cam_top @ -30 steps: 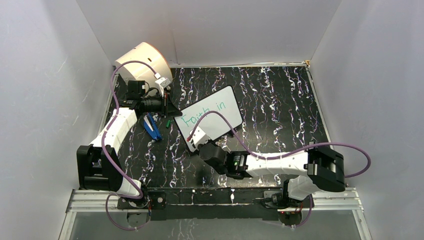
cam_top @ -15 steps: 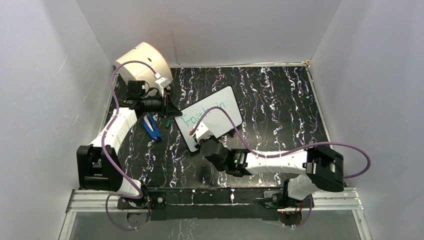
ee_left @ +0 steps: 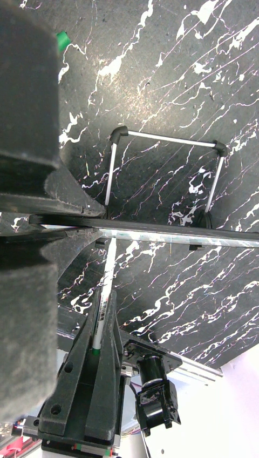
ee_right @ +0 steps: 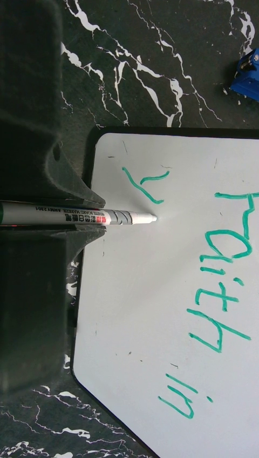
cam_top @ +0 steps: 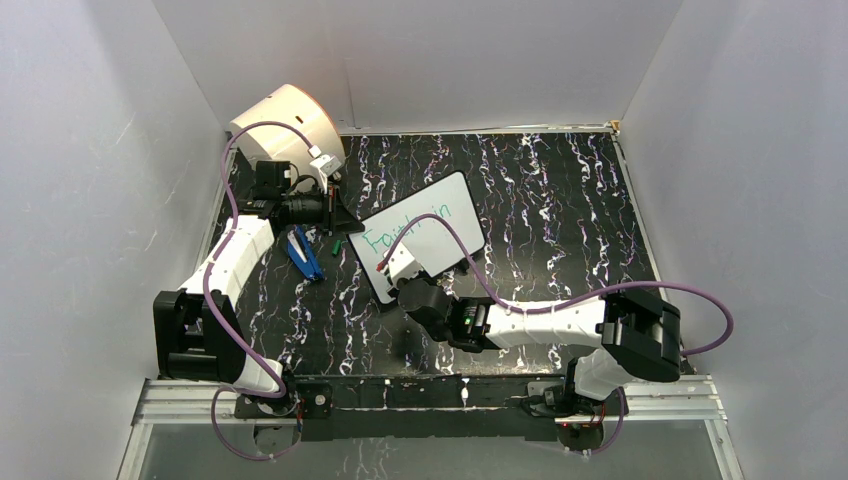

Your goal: Write a sentence on the whiteboard

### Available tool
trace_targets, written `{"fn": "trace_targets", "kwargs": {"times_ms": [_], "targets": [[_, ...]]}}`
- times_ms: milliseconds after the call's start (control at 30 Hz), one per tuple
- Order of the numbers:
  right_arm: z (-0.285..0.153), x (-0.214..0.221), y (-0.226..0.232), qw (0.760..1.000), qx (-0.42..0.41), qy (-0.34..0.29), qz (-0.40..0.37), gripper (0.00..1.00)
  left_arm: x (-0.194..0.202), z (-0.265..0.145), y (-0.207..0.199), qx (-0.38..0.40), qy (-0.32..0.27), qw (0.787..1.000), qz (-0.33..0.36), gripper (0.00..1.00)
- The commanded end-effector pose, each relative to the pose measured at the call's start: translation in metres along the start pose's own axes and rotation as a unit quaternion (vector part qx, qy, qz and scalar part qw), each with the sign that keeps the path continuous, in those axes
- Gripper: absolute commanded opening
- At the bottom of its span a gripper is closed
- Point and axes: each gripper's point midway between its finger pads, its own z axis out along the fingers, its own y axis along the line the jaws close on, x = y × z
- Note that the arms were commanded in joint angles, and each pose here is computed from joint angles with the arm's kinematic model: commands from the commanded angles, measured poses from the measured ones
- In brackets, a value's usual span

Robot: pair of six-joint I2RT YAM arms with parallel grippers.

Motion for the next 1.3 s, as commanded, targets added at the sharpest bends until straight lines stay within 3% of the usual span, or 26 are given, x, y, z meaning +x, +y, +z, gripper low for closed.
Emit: {"fn": "trace_targets", "kwargs": {"times_ms": [0, 600, 1267], "targets": [[0.007, -0.024, 0.002, 0.999, 0.003, -0.030, 0.030, 0.00, 0.007, 0.001, 0.005, -0.019, 0.020, 1.000, -0.014, 0.00], [0.009, -0.026, 0.006, 0.999, -0.011, -0.037, 0.028, 0.00, 0.007, 0.002, 0.003, -0.016, 0.020, 1.000, -0.014, 0.00], [0.001, 0.007, 0.008, 0.999, -0.032, 0.014, 0.009, 0.00, 0.007, 0.001, 0.005, -0.022, 0.021, 0.999, -0.014, 0.00]]}}
